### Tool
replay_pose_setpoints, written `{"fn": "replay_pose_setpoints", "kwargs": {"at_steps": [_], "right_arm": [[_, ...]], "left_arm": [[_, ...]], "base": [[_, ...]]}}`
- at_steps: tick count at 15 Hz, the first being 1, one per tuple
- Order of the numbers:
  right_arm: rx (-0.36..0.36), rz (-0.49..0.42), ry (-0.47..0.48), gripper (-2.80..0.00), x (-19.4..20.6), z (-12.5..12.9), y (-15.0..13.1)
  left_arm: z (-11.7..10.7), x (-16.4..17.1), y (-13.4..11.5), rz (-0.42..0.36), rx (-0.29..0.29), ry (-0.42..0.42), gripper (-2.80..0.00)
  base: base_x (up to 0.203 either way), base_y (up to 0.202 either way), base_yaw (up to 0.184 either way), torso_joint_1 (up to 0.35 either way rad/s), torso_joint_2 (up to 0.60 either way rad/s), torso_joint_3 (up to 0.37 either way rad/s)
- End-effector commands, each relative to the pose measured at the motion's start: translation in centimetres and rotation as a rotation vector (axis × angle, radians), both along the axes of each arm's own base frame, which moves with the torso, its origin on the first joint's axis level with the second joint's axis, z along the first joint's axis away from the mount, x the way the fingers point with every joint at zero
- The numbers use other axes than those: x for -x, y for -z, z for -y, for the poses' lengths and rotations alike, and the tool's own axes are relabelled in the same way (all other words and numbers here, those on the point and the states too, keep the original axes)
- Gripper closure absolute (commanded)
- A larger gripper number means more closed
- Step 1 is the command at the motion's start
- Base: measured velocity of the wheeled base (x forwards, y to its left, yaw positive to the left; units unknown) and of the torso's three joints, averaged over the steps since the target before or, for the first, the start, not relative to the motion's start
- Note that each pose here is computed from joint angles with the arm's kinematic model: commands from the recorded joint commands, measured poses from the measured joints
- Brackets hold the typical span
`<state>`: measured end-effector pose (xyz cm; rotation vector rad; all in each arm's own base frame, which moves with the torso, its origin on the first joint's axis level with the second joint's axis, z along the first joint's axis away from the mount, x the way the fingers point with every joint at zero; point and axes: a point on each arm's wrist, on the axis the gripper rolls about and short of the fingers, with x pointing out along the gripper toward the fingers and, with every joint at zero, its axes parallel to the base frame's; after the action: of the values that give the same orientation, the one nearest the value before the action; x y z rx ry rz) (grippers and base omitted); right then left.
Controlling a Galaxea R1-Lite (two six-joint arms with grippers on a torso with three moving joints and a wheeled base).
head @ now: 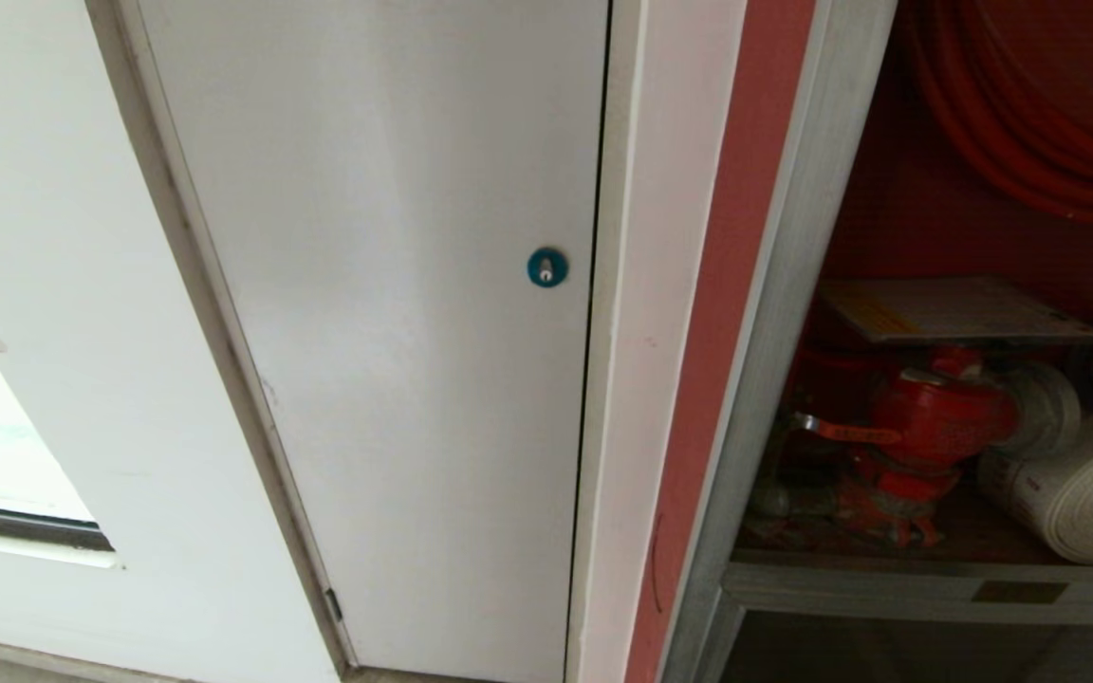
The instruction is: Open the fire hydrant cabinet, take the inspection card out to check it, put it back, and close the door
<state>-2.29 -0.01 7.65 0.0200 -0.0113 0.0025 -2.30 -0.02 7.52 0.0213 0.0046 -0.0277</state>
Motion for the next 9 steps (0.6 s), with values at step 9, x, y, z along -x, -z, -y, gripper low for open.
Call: {"fn": "replay_pose_setpoints", "kwargs": {"at_steps": [9], "right_arm": [[0.0, -0.005, -0.001, 0.0, -0.04, 0.0, 0.12]], "left_arm": [[0.0, 0.0, 0.01, 0.0, 0.0, 0.0, 0.0]], "base": [[0.0, 0.0, 0.0, 0.0, 0.0, 0.0]]}}
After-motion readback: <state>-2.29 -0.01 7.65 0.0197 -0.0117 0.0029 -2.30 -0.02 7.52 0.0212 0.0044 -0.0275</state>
